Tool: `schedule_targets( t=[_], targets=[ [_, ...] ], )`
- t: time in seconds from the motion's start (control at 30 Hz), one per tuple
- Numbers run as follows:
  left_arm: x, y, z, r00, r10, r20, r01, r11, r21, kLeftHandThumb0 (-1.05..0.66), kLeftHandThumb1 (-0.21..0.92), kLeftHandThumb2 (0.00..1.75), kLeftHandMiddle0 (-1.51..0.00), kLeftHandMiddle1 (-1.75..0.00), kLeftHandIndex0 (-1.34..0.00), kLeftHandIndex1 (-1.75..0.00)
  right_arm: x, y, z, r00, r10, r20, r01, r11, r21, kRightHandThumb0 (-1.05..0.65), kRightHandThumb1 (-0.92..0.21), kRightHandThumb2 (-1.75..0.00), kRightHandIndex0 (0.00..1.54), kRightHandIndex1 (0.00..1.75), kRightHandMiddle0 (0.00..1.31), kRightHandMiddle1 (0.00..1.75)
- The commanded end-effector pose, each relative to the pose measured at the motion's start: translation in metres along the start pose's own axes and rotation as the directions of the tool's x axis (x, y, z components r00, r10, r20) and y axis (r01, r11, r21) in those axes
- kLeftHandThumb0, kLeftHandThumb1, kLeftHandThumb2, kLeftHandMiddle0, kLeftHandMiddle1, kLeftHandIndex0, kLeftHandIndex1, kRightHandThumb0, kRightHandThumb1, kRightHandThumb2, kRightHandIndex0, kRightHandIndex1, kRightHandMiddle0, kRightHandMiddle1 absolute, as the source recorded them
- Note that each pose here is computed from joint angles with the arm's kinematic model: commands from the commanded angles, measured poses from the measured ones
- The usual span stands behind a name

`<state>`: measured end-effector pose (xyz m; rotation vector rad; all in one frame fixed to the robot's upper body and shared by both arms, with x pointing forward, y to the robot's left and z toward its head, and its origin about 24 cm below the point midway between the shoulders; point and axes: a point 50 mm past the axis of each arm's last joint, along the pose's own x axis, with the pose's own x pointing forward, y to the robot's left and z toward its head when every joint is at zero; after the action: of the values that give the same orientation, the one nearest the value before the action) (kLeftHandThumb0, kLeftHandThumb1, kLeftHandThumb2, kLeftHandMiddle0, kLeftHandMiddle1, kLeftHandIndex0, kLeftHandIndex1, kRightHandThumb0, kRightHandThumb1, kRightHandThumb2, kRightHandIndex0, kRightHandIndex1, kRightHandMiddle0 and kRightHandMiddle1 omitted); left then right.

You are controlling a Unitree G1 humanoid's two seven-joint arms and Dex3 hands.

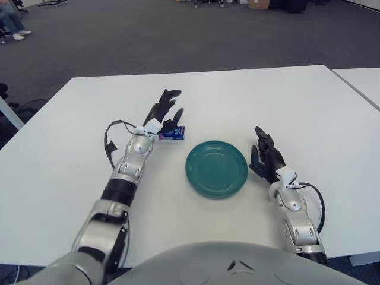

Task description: Put the gum into the plate.

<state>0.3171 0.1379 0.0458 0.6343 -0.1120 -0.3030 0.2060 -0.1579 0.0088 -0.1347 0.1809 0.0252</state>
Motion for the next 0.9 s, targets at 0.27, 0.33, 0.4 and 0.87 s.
schedule_targets(
  t=[0.27, 0.33, 0.4, 0.87],
  targets=[
    [0.022, -0.009, -0.018, 0.955, -0.291, -0.066, 0.291, 0.860, 0.419, -0.93, 0.92, 0.26, -0.39, -0.03, -0.01, -0.91, -0.007, 0.001, -0.021, 0.992, -0.006, -0.124, 0.009, 1.000, 0.023, -0.77, -0.92, -0.95, 0.06, 0.00, 0.00, 0.23],
    [0.023, -0.013, -0.020, 0.945, -0.317, -0.084, 0.322, 0.843, 0.432, -0.93, 0.92, 0.23, -0.37, -0.02, 0.00, -0.90, -0.007, 0.001, -0.021, 0.992, -0.010, -0.126, 0.012, 1.000, 0.019, -0.77, -0.92, -0.95, 0.06, 0.00, 0.00, 0.24],
    [0.024, -0.017, -0.022, 0.935, -0.339, -0.105, 0.349, 0.825, 0.445, -0.95, 0.92, 0.19, -0.35, -0.01, 0.00, -0.87, -0.008, 0.000, -0.022, 0.992, -0.014, -0.127, 0.016, 1.000, 0.014, -0.77, -0.92, -0.95, 0.06, 0.00, 0.00, 0.24],
    [0.021, -0.030, -0.033, 0.868, -0.449, -0.211, 0.484, 0.673, 0.560, -0.99, 0.92, 0.09, -0.22, 0.00, 0.00, -0.86, -0.010, -0.005, -0.025, 0.990, -0.032, -0.137, 0.033, 0.999, 0.005, -0.76, -0.92, -0.97, 0.05, 0.00, 0.00, 0.25]
  ],
)
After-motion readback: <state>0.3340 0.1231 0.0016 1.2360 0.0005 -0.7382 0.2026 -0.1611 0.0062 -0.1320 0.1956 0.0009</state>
